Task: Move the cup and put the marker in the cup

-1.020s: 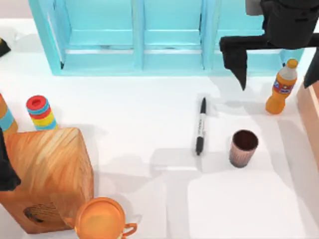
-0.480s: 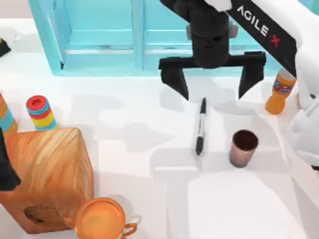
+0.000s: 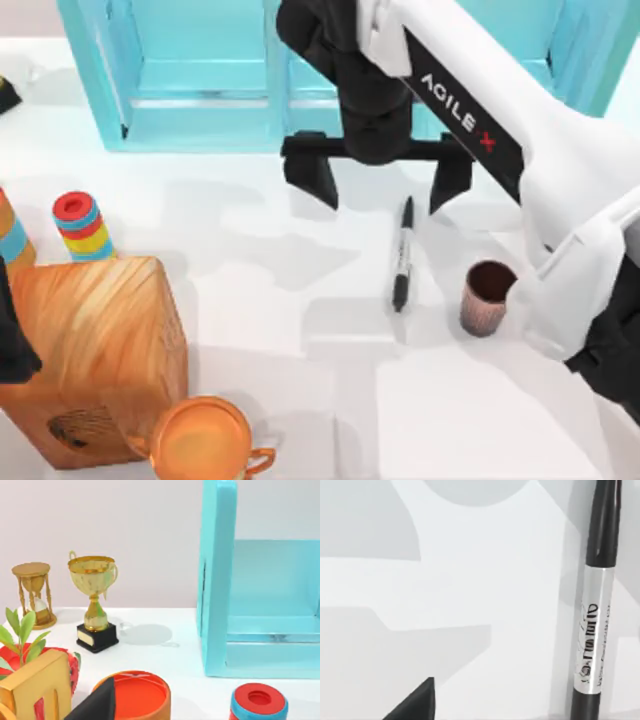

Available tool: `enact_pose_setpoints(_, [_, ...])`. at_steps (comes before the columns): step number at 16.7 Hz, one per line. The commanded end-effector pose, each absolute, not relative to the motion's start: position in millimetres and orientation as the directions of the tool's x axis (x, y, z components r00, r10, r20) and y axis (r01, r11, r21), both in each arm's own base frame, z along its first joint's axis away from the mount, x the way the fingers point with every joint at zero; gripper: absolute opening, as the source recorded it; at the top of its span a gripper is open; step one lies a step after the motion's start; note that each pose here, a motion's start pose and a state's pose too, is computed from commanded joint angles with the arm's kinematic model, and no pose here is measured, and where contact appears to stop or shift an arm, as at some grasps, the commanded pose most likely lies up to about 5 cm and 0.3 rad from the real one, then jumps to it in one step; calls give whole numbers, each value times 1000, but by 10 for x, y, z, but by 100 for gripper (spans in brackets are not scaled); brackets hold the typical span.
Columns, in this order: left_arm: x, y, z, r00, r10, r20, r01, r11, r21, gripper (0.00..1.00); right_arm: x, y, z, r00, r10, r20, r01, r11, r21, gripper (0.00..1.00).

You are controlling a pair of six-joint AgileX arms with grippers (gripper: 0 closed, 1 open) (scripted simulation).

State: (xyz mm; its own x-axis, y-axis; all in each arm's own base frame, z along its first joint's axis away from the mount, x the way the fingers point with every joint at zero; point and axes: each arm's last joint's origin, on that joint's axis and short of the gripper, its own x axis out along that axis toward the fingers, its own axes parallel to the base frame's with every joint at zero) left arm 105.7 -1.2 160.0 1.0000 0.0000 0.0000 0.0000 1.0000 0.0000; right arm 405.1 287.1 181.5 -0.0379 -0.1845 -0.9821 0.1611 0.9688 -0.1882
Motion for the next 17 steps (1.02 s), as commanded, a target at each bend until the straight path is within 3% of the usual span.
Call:
enact_pose_setpoints(1, [1057, -12, 1600, 1000, 0, 0, 0, 1000, 0, 100, 4124, 2914, 1786, 31, -125, -992, 173, 978, -118, 100])
enact_pose_setpoints(2, [1057, -12, 1600, 1000, 0, 0, 0, 1000, 0, 100, 4124, 2914, 1786, 31, -125, -992, 173, 978, -118, 100])
enact_pose_setpoints(7, [1057, -12, 1600, 1000, 0, 0, 0, 1000, 0, 100, 4144, 2907, 1538, -36, -180, -983, 161, 970, -184, 100])
enact_pose_setpoints(17, [1057, -12, 1600, 1000, 0, 0, 0, 1000, 0, 100, 4185, 2874, 1250, -39, -185, -982, 161, 969, -189, 100])
